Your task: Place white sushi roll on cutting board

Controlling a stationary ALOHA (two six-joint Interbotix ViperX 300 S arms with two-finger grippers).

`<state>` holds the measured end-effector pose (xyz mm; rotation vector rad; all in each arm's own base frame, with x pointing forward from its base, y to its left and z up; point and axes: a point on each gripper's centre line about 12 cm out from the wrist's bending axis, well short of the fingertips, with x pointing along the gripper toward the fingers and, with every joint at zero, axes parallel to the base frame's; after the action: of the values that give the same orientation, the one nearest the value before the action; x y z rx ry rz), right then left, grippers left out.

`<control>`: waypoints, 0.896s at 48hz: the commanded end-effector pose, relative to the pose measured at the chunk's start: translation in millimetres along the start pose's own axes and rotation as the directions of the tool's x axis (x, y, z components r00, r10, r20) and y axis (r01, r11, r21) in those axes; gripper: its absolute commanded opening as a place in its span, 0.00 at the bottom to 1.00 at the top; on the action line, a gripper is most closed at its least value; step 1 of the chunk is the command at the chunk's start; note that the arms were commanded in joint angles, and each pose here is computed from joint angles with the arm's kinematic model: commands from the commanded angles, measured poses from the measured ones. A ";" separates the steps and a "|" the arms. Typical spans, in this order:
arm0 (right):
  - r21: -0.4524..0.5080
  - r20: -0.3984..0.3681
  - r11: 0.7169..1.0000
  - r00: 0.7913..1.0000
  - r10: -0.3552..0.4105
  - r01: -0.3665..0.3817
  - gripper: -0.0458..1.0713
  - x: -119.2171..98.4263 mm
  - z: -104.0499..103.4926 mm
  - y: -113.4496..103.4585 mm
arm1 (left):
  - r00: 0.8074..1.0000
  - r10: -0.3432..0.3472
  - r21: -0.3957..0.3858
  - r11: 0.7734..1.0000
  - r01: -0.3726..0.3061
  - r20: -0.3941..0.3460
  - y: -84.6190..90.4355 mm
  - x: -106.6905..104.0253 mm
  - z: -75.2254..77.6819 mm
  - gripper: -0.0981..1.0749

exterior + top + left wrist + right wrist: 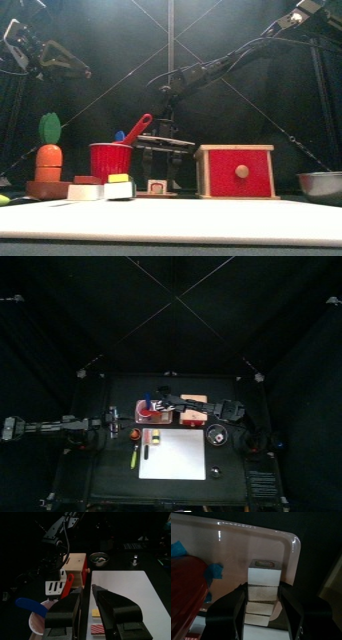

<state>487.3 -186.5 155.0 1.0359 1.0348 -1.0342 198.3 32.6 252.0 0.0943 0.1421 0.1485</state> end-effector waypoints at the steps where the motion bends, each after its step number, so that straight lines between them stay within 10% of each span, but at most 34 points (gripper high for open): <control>1: 0.001 0.079 0.995 0.992 0.099 -0.099 0.66 -65.3 15.0 6.4 | 1.000 0.006 0.000 1.000 -0.006 0.027 2.1 1.7 13.0 0.65; 25: -0.082 0.062 0.994 0.995 0.083 -0.078 0.66 -157.2 0.2 -25.4 | 0.999 0.035 -0.035 0.999 -0.034 0.031 8.1 2.1 18.2 0.65; 43: -0.077 -0.209 0.997 0.978 -0.009 -0.007 0.65 -146.3 -139.5 -48.7 | 0.993 0.115 -0.078 0.990 -0.115 -0.003 24.7 4.8 12.7 0.65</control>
<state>405.1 -62.2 252.1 1.0629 1.2760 -0.9136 198.0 48.9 257.3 0.0292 0.1445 0.2356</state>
